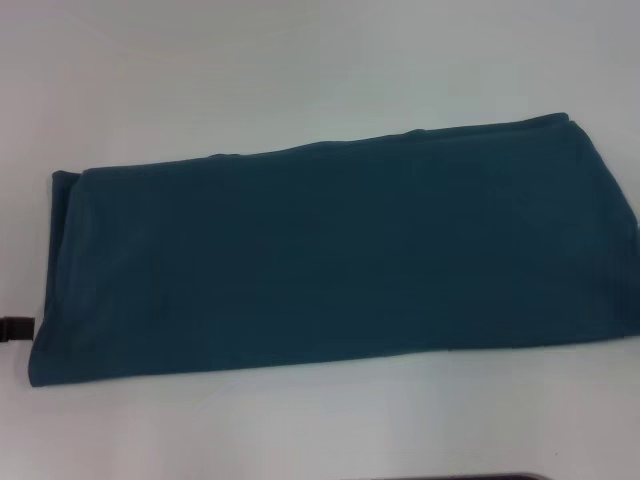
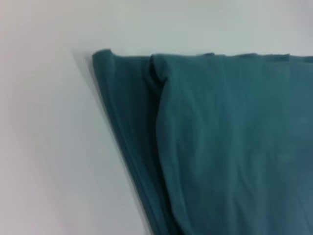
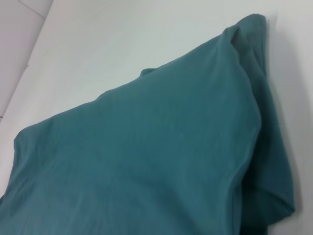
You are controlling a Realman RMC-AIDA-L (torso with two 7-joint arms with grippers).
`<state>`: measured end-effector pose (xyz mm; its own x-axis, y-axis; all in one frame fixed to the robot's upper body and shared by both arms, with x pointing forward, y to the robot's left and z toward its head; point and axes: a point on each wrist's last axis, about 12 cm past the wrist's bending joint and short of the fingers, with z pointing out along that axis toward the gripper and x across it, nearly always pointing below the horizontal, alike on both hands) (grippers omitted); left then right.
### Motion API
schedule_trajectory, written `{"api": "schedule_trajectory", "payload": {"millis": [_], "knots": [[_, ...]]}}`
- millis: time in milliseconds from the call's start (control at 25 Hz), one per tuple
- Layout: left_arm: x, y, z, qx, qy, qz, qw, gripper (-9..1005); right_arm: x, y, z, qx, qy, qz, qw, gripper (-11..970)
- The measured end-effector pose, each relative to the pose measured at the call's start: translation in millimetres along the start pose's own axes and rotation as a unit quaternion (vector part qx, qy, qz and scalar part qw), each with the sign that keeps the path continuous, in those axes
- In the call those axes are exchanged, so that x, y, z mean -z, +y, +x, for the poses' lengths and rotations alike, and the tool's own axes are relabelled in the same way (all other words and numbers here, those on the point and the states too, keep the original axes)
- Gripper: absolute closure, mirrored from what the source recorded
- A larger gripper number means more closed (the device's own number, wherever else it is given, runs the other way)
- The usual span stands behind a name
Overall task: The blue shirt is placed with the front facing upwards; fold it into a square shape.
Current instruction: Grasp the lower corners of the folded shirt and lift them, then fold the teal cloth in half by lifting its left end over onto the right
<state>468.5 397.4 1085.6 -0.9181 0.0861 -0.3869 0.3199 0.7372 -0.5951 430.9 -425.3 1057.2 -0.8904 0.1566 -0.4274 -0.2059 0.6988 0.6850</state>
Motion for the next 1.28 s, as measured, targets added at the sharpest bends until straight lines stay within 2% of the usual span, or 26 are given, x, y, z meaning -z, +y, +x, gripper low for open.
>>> {"api": "schedule_trajectory", "payload": {"millis": [280,320,560,760,880,1120,1280], "knots": [[6,-0.4,-16,0.001,-0.027,-0.002,1.0,934,9,-0.8,-13,-0.007,-0.014,0.004,1.0,869],[7,-0.8,-20,-0.001,-0.035,-0.001,0.999,888,12,-0.7,-17,-0.006,-0.022,0.004,1.0,864],[7,-9.9,-47,-0.026,-0.109,0.027,0.993,626,23,3.3,-40,0.013,-0.077,0.002,0.997,634],[-2,-17.3,-58,-0.039,-0.16,0.061,0.985,427,13,8.3,-54,0.052,-0.09,-0.001,0.995,422],[-10,-20.6,-58,-0.045,-0.192,0.079,0.977,347,7,8.9,-58,0.075,-0.096,0.004,0.993,178],[-27,-27.1,-52,-0.057,-0.232,0.094,0.966,226,2,8.6,-67,0.089,-0.101,0.016,0.991,88],[-34,-30.9,-50,-0.055,-0.238,0.104,0.964,159,0,11.6,-73,0.089,-0.092,0.012,0.992,28]]}}
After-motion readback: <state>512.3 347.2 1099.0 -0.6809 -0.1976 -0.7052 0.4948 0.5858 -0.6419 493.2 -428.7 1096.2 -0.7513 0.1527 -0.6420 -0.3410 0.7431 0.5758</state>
